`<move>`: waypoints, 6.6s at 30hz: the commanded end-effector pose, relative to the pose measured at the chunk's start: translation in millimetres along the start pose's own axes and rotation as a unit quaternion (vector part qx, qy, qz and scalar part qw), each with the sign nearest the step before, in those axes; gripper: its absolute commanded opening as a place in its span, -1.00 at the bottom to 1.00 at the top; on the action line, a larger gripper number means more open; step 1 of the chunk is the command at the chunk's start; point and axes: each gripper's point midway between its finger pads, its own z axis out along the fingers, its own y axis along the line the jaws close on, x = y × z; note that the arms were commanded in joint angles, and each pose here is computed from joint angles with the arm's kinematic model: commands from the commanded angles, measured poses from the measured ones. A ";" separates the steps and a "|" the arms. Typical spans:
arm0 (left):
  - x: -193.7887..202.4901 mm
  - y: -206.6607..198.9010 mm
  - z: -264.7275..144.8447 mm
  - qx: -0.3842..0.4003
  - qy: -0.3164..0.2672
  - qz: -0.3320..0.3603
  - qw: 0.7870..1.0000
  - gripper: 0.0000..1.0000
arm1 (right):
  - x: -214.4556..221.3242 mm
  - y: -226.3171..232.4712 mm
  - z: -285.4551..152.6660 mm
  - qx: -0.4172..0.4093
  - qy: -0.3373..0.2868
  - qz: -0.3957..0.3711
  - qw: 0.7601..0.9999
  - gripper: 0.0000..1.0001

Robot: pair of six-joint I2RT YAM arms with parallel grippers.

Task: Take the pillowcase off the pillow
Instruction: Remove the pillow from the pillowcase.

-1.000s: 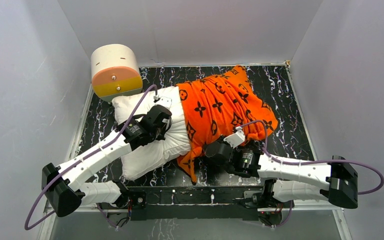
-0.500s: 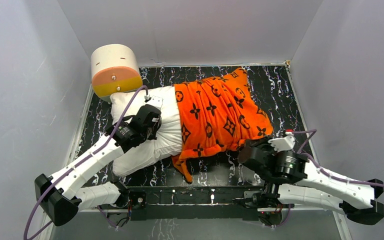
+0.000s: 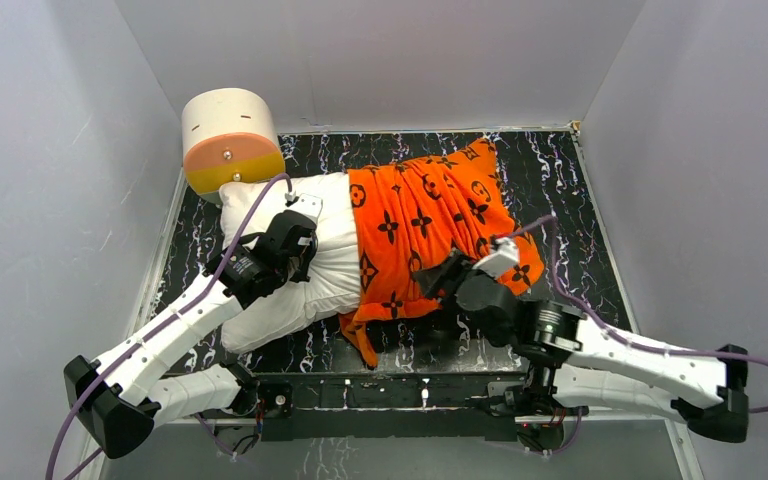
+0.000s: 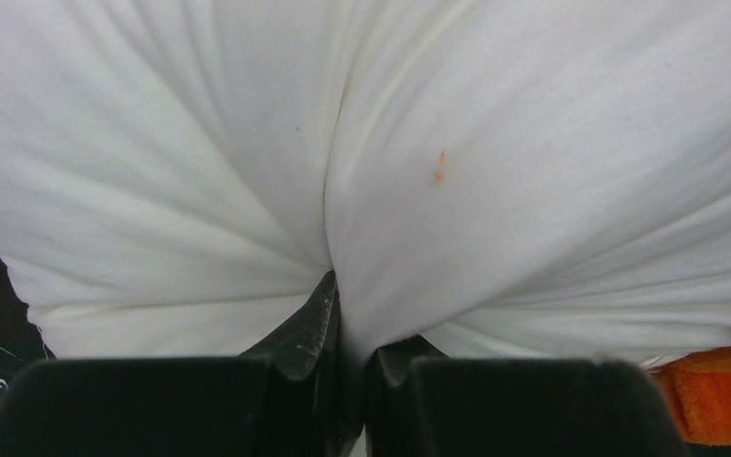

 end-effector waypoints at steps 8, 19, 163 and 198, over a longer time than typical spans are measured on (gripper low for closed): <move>-11.2 -3.6 -7.1 0.013 -0.006 -0.026 1.000 -1.00 | 74.3 68.6 30.7 -0.047 0.142 -0.047 0.988 0.56; -17.8 -2.7 -11.8 0.013 -0.016 -0.034 0.999 -1.00 | 108.7 36.8 71.4 0.031 0.119 0.018 0.992 0.55; 3.6 -119.1 29.2 0.247 -0.091 -0.566 0.781 0.97 | 72.2 13.0 59.7 0.017 0.081 0.022 0.996 -0.76; 68.6 -16.2 13.5 -0.020 -0.090 -0.337 0.937 -1.00 | 17.2 20.5 15.5 -0.058 0.152 -0.144 0.976 -0.36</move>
